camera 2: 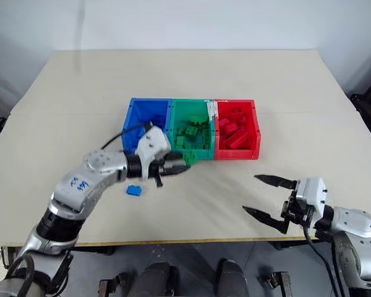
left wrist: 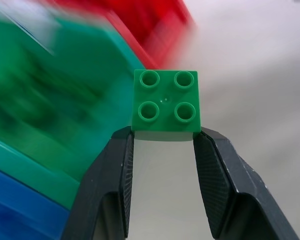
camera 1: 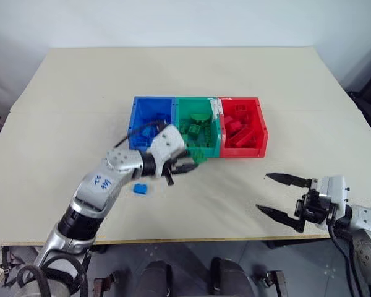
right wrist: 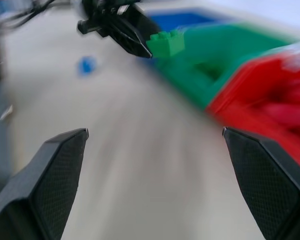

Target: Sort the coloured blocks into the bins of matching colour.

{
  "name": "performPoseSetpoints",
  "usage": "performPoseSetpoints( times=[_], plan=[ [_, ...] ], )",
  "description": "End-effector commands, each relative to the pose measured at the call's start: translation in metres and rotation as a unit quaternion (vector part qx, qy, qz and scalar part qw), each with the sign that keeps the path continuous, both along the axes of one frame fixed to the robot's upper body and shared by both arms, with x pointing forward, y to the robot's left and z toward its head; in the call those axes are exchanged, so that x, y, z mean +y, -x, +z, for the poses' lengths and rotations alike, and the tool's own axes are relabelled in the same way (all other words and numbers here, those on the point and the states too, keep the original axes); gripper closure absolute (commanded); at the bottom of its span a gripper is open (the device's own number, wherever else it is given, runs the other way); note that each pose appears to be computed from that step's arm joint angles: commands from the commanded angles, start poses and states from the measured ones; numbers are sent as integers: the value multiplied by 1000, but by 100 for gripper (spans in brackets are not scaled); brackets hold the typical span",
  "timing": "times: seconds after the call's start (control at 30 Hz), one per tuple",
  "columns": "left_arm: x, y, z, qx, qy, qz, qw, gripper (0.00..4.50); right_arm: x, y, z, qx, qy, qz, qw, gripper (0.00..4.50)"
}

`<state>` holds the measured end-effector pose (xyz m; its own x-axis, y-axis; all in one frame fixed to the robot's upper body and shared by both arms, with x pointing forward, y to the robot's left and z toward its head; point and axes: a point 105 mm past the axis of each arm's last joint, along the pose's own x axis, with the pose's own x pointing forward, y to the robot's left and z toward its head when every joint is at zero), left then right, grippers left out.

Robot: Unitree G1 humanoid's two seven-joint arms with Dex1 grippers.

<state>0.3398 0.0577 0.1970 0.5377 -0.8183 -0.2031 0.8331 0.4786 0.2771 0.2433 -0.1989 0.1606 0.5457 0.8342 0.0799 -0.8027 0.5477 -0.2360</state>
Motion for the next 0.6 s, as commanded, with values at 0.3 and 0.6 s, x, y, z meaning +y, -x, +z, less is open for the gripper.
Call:
performPoseSetpoints(
  times=[0.3, 0.6],
  plan=[
    [-9, -56, 32, -52, 64, 59, 995, 213, -7, -14, 28, -92, -37, -115, 988, 0],
    [27, -24, 37, -73, 100, 10, 992, 1, 11, -15, 24, -68, -16, -37, 997, 0]
  ],
)
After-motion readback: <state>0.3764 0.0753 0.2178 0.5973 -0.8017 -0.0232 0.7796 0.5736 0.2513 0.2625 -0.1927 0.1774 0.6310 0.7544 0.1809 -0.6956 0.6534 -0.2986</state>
